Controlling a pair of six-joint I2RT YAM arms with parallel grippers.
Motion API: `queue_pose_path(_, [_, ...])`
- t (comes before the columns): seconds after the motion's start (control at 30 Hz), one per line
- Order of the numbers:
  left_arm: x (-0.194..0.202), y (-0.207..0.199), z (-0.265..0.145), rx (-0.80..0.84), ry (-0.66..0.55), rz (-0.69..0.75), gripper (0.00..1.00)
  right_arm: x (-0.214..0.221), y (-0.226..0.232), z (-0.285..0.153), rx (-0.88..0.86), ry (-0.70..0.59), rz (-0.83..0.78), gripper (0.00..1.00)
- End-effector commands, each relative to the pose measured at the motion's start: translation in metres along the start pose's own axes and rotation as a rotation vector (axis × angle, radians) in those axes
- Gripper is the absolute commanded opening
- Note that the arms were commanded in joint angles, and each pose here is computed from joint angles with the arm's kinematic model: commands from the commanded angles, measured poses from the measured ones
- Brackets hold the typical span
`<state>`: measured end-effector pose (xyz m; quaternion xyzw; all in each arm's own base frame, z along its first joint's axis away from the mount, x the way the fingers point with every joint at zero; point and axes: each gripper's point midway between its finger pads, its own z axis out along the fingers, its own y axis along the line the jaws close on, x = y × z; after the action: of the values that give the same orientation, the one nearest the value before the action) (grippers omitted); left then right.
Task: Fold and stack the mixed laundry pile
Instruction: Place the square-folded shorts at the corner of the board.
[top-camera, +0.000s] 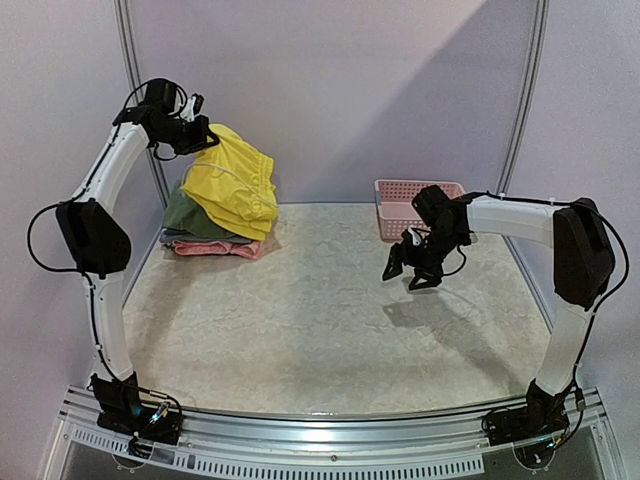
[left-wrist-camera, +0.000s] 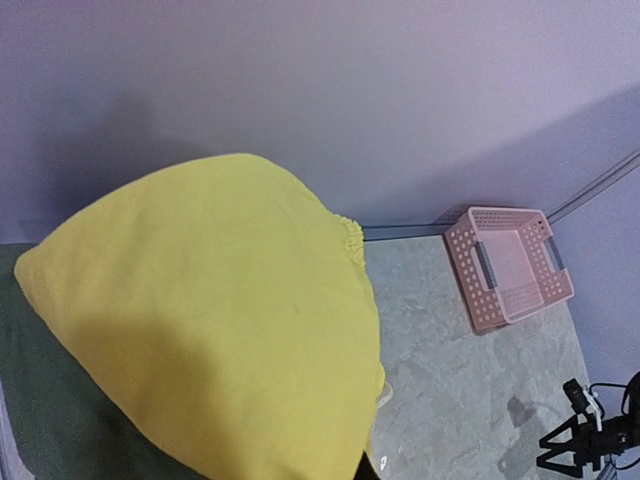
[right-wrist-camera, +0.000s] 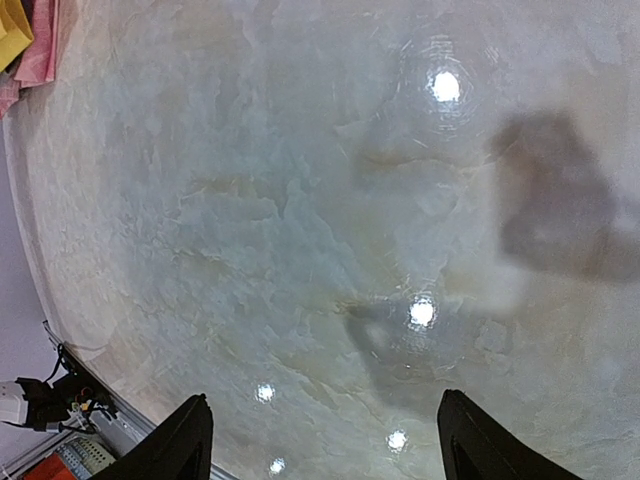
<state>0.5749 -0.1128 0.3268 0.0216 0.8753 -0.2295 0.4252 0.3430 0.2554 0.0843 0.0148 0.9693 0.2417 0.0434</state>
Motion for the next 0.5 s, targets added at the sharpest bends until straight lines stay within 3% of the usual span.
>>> queue_pose_path(0.0, [-0.012,0.034,-0.013,-0.051,-0.033,0.03,0.0,0.004,0.0,0.003,0.012,0.021,-0.008,0.78])
queue_pose_path(0.47, [0.021,0.15,0.018,-0.169,0.066,-0.018,0.0,0.007,-0.001,0.012,0.048,0.056,0.013,0.79])
